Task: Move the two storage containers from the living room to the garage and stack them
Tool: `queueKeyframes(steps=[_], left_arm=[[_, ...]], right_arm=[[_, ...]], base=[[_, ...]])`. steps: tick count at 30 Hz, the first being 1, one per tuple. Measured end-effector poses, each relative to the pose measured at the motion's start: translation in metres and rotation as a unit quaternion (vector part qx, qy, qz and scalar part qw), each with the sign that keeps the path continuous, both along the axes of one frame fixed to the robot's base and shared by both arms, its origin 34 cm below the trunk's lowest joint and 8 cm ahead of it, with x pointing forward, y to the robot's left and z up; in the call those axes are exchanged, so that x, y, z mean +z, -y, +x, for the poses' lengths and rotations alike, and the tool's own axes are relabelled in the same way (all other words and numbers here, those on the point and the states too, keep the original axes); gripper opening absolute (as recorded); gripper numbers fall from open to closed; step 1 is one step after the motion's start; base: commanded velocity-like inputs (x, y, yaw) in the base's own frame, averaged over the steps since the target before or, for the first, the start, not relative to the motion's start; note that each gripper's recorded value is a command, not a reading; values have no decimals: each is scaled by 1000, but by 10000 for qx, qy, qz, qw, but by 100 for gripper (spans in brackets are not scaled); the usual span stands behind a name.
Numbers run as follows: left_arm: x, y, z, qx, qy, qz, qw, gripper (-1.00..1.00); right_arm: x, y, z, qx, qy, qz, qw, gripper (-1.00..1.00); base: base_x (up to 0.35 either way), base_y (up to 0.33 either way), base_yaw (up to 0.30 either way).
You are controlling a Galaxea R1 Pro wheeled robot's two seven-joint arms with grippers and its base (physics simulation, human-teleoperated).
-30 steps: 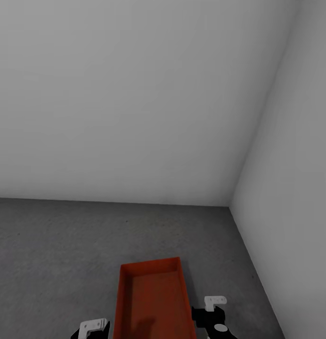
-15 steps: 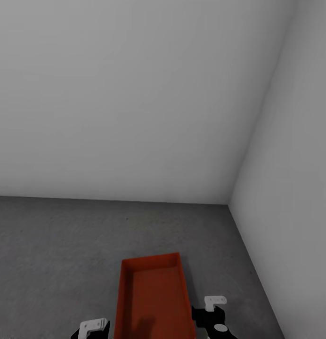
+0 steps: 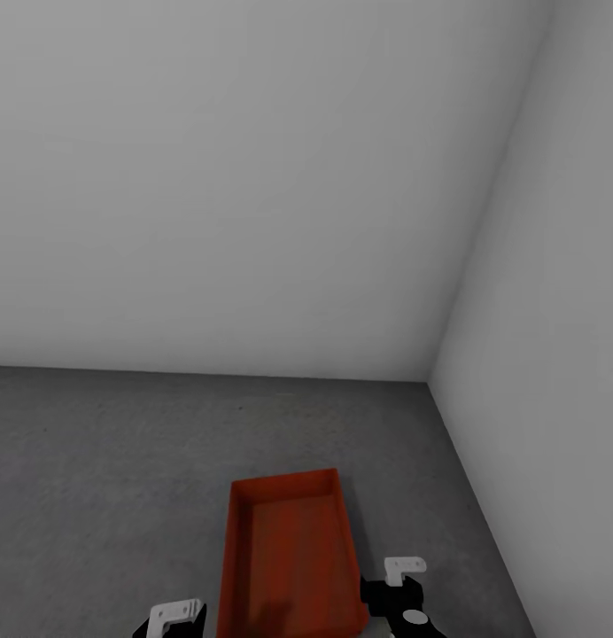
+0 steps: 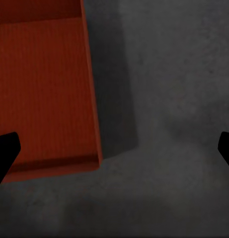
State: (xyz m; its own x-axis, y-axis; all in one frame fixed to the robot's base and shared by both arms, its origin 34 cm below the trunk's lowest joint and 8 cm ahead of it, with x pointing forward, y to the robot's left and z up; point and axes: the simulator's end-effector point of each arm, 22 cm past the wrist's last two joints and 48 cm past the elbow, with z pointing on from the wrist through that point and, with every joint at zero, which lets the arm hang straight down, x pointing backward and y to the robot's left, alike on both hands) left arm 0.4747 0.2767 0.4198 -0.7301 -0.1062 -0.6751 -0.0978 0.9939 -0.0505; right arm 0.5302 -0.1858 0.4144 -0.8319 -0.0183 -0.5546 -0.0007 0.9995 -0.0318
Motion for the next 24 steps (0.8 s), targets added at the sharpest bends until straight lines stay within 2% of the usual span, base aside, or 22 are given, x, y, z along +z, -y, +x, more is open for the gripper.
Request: queueKeyframes(steps=[24], left_arm=[[0,0,0,-1,4,1,10000,100]], right_arm=[[0,0,0,-1,1,-2,10000,100]], base=[[-4,1,0]])
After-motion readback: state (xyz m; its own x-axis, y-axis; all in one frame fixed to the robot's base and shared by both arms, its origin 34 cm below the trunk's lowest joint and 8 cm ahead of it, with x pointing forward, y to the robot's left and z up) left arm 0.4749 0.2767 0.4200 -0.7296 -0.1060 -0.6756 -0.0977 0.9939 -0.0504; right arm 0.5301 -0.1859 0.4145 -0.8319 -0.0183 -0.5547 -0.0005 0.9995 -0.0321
